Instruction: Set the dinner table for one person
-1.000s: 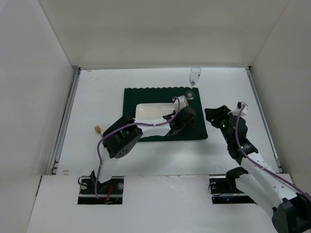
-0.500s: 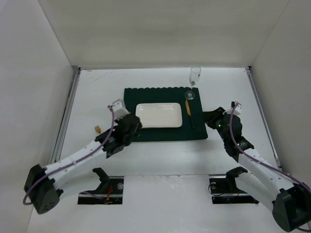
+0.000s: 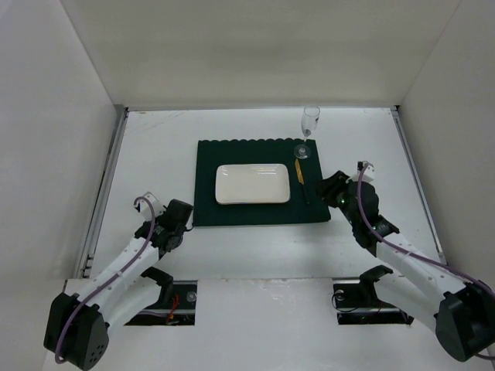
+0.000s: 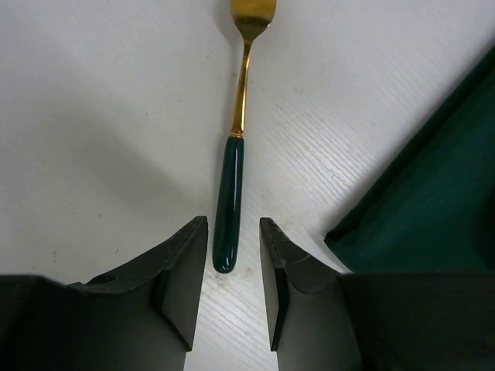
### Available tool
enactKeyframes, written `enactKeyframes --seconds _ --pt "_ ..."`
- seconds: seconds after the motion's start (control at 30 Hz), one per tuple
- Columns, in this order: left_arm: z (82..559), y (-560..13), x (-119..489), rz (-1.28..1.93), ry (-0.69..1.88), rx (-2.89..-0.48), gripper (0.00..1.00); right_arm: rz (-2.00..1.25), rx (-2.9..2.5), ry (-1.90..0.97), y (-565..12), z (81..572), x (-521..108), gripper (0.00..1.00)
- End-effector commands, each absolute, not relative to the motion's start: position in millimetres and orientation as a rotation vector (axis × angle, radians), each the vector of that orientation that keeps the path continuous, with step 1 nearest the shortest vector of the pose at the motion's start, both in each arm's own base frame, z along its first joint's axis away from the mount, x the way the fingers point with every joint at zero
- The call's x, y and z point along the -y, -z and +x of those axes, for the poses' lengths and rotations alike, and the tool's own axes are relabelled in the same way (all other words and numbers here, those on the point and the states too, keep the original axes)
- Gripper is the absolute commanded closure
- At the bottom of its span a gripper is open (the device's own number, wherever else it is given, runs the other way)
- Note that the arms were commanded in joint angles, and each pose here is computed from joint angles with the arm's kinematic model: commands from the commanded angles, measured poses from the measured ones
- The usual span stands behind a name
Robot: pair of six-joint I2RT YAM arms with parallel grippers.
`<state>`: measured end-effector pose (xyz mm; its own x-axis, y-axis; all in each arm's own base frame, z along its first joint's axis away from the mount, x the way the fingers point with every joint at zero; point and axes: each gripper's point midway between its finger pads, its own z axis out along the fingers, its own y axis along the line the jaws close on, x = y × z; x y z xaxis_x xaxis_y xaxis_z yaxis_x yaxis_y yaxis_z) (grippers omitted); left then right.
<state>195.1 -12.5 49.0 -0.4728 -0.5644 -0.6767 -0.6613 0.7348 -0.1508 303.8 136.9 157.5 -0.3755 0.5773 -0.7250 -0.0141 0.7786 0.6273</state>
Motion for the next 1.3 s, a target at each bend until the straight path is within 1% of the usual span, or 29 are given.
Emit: enactKeyframes --seconds 0.0,0.13,0.47,0.6,0.63,0.73,0.77,0.9,1.07,1.27 --pt "195.7 -37.3 11.6 -0.957 -0.155 -2.209 0.69 0.381 -1.769 -0.719 -194.1 313.1 -147.6 0.51" --pt "198.7 -30.9 6.4 -0.958 -0.182 -2.214 0.69 0.369 -1.785 -0.720 -192.3 313.7 -150.9 0.51" --pt "205.3 -13.6 7.5 -0.997 -0.156 -2.246 0.68 0.366 -1.777 -0.726 -193.5 312.5 -152.7 0.51" --pt "205.3 -6.9 6.8 -1.019 -0.138 -2.248 0.71 0.369 -1.761 -0.716 -197.0 311.9 -149.6 0.51" --pt "205.7 -6.6 6.8 -1.026 -0.134 -2.248 0.73 0.372 -1.760 -0.715 -196.8 311.8 -149.0 0.51" --pt "203.5 -5.5 5.0 -1.014 -0.138 -2.255 0.88 0.370 -1.759 -0.718 -197.6 310.8 -149.1 0.51" --pt "204.4 -7.4 4.9 -1.011 -0.130 -2.246 0.90 0.372 -1.755 -0.714 -198.6 310.9 -148.2 0.51" --pt "222.9 -38.9 11.6 -0.910 -0.064 -2.179 0.93 0.377 -1.767 -0.717 -194.1 311.4 -149.3 0.51" --pt "251.1 -80.9 27.8 -0.748 -0.067 -2.103 0.94 0.380 -1.777 -0.703 -190.6 314.5 -149.7 0.51" --pt "296.3 -114.8 93.3 -0.366 -0.017 -2.135 0.92 0.371 -1.778 -0.701 -190.8 314.0 -152.6 0.51"
